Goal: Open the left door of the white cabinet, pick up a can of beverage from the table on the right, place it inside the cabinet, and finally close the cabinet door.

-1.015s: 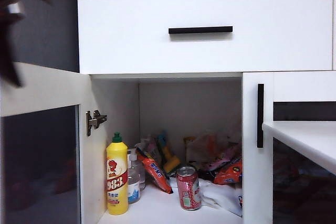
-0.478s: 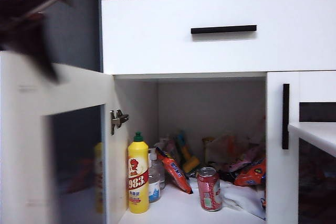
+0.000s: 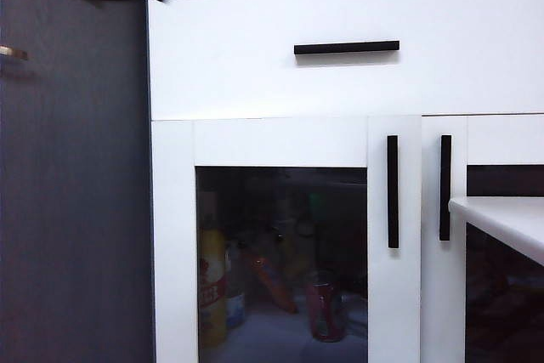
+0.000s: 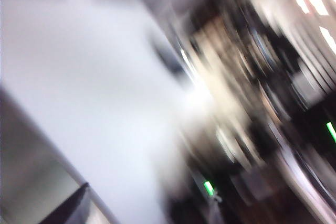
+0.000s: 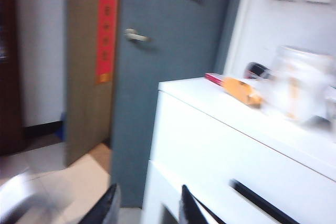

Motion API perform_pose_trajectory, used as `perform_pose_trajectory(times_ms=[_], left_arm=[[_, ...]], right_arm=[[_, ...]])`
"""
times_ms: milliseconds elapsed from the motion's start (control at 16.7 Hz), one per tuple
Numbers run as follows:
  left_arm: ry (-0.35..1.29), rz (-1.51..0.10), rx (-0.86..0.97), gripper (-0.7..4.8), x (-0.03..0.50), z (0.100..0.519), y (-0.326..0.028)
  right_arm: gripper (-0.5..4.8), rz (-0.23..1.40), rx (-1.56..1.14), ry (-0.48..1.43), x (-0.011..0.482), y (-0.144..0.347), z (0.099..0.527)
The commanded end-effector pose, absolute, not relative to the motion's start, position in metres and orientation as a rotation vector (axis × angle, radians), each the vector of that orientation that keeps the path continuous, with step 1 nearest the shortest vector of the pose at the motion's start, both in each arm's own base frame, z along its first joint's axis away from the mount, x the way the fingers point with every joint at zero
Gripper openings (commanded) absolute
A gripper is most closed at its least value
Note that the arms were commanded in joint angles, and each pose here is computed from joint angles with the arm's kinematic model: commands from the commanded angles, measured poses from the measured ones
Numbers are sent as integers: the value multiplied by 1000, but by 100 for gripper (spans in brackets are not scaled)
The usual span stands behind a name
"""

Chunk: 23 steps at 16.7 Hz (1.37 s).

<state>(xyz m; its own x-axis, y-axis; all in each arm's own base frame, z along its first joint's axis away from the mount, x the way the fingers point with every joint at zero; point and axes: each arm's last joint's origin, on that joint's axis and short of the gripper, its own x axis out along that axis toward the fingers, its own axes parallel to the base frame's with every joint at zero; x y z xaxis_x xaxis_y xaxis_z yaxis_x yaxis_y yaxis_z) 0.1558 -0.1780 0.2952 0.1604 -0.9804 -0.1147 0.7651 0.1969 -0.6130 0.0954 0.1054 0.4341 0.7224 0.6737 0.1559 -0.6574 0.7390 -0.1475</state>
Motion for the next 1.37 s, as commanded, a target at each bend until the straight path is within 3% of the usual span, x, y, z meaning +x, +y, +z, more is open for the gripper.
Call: perform_pose_trajectory(times_ms=[60,179,239,299,418,537,776,1135,1373], left_arm=[[530,-1231,-406,268,161,289,-175],[553,-1159,-368,241,168,281,-174],[593,-1132,-339,142,176,270,-175],[597,-1100,-314,84,186,263,-172],[573,-1053,-289,18,202,253,-176],[561,-1023,-236,12,225,250,-185],[379,-900,-113,10,272,255,-224],[372,-871,-87,-6,325,221,-264],[195,-740,-23,-6,356,215,-282]], right_arm=[[148,676,-69,-236,98,97,439],[147,663,-75,-225,99,97,437],[148,650,-80,-211,102,99,434],[148,646,-89,-193,105,102,430],[148,674,-104,-165,108,107,421],[147,665,-113,-149,111,107,416],[148,629,-116,-145,115,103,416],[147,553,-121,-141,122,93,416],[147,521,-124,-137,125,90,415]])
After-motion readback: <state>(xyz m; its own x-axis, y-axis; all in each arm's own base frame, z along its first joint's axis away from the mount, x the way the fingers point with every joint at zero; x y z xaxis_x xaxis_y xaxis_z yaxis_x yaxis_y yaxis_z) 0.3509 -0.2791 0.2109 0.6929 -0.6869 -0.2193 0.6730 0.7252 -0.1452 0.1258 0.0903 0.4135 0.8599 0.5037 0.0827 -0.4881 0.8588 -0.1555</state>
